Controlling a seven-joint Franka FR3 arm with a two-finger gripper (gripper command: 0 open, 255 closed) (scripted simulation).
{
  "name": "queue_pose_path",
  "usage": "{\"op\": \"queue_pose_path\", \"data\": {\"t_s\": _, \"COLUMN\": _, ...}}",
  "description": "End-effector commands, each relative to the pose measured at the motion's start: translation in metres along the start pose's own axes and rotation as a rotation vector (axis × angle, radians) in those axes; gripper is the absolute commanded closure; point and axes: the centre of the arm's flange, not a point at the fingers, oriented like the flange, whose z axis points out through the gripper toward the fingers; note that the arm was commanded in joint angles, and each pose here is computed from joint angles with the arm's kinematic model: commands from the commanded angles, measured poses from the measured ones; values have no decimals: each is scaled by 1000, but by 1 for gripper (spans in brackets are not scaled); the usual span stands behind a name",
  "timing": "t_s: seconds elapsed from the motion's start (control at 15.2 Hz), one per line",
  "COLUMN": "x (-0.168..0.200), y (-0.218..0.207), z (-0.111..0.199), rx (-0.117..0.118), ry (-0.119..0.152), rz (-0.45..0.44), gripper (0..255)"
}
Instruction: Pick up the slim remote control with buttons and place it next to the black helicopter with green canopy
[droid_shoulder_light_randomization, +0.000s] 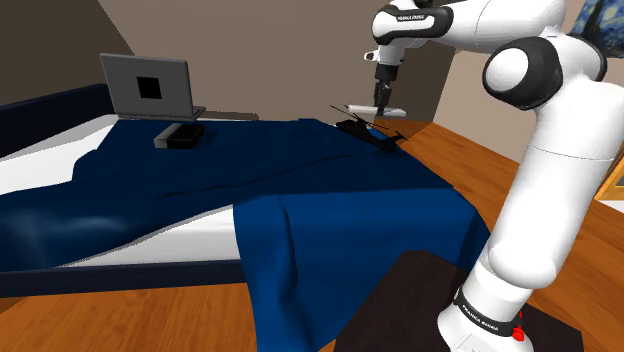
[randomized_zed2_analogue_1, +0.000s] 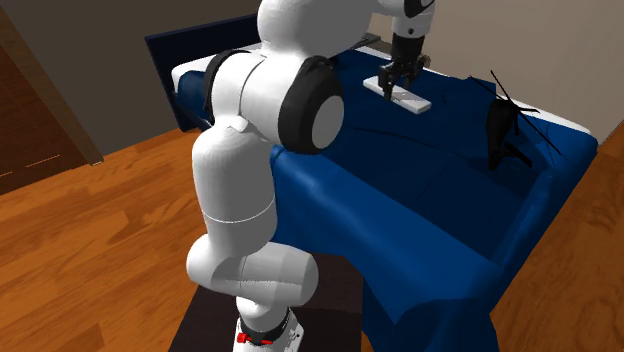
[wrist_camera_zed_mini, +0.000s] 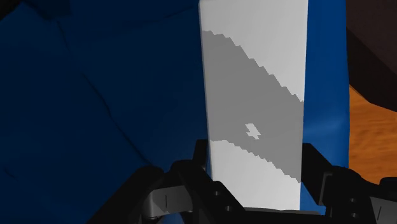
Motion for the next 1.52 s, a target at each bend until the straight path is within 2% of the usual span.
{"op": "queue_pose_path", "data": {"t_s": 0.0, "x": -21, "y": 20, "z": -1, "rx": -1, "ry": 0, "rz": -2, "gripper": 255}}
{"op": "queue_pose_path", "data": {"t_s": 0.86, "x": -130, "y": 147, "z": 0, "rx": -1, "ry": 0, "rz": -2, "gripper": 255}}
{"op": "queue_pose_path", "data": {"t_s": 1.45, "x": -130, "y": 146, "z": 48, "rx": -1, "ry": 0, "rz": -2, "gripper": 255}}
